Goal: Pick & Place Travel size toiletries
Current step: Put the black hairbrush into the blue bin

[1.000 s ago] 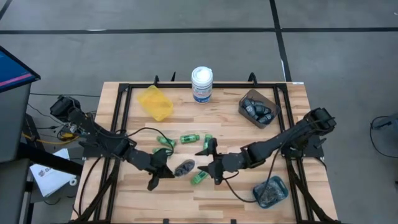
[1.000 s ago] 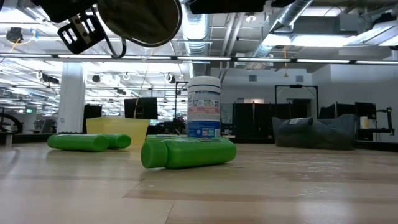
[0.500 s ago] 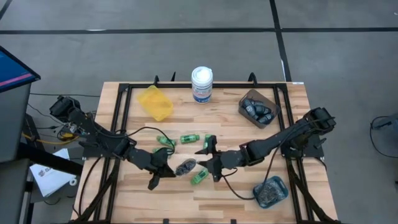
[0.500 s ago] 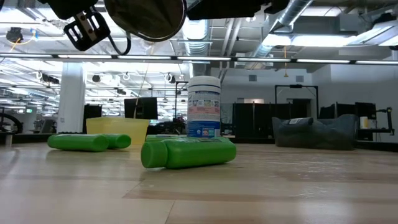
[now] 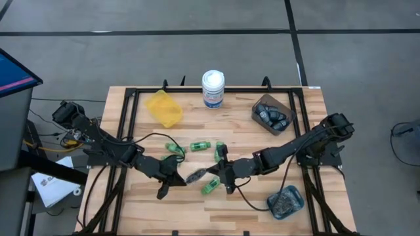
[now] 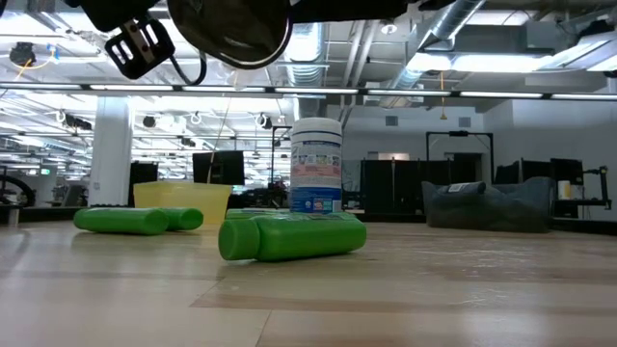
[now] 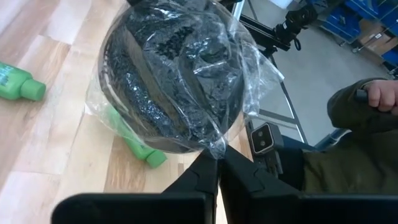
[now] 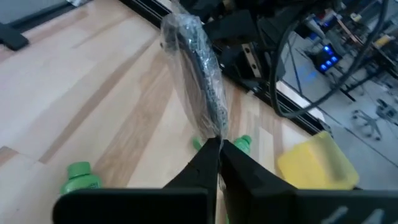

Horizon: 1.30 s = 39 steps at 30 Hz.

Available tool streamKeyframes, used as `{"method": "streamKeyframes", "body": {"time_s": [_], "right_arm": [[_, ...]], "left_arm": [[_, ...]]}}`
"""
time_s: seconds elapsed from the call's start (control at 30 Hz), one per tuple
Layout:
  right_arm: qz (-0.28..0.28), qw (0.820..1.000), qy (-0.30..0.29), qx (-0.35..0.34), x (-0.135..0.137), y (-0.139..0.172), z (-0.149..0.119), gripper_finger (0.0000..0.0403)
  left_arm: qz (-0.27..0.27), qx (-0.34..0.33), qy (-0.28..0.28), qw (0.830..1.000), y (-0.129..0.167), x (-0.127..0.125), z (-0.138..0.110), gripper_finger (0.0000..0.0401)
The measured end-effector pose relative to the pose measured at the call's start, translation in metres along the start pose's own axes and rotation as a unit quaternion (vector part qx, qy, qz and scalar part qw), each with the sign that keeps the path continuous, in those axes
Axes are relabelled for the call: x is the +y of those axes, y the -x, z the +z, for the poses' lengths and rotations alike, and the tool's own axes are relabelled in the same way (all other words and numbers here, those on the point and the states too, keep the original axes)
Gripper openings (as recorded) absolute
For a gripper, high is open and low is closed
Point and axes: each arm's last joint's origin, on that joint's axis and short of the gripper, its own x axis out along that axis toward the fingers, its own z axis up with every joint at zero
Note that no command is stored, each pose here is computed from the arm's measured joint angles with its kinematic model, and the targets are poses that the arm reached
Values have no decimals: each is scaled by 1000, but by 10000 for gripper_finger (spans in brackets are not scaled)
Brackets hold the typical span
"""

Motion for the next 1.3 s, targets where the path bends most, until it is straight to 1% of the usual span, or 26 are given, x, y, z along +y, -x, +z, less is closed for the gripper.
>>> {"method": "streamKeyframes", "body": {"time_s": [0.1, 0.17, 0.3, 0.43, 0.5, 0.57, 0.67, 0.77, 0.83, 0.93, 1.07, 1.2, 1.3], "right_arm": [[-20, 1000, 4, 20, 4, 4, 0, 2], [-32, 999, 9, 33, 6, 9, 1, 1], [-54, 996, 3, 67, 10, 26, 3, 1], [-74, 989, -27, 126, 15, 56, 0, 0], [-74, 983, -46, 160, 22, 75, -4, 0], [-69, 977, -67, 189, 31, 92, -9, 0], [-56, 968, -84, 228, 49, 115, -17, 0], [-30, 959, -104, 262, 69, 139, -23, 0], [-14, 951, -129, 282, 81, 153, -26, 0], [-6, 941, -162, 297, 94, 173, -28, 0], [-3, 930, -193, 314, 102, 198, -26, 0], [42, 911, -220, 346, 111, 219, -20, 0], [77, 905, -234, 348, 113, 237, -15, 0]], "left_arm": [[3, -5, -2, 1000, 0, 0, 1, 11], [3, -5, -2, 1000, 0, 0, 1, 26], [-1, -2, -18, 1000, 0, -2, -1, 77], [-5, 1, -20, 1000, 1, -4, -2, 139], [-7, 2, -21, 1000, 1, -5, -3, 165], [-8, 3, -22, 1000, 1, -6, -4, 187], [-9, 4, -22, 1000, 1, -6, -4, 208], [-9, 4, -22, 1000, 1, -6, -4, 217], [-9, 4, -22, 1000, 1, -6, -4, 219], [-7, 2, -18, 1000, 1, -5, -3, 216], [-4, -2, -13, 1000, 0, -2, -1, 208], [2, -7, -9, 1000, 0, 1, 2, 201], [5, -10, -7, 1000, -1, 3, 4, 196]]}}
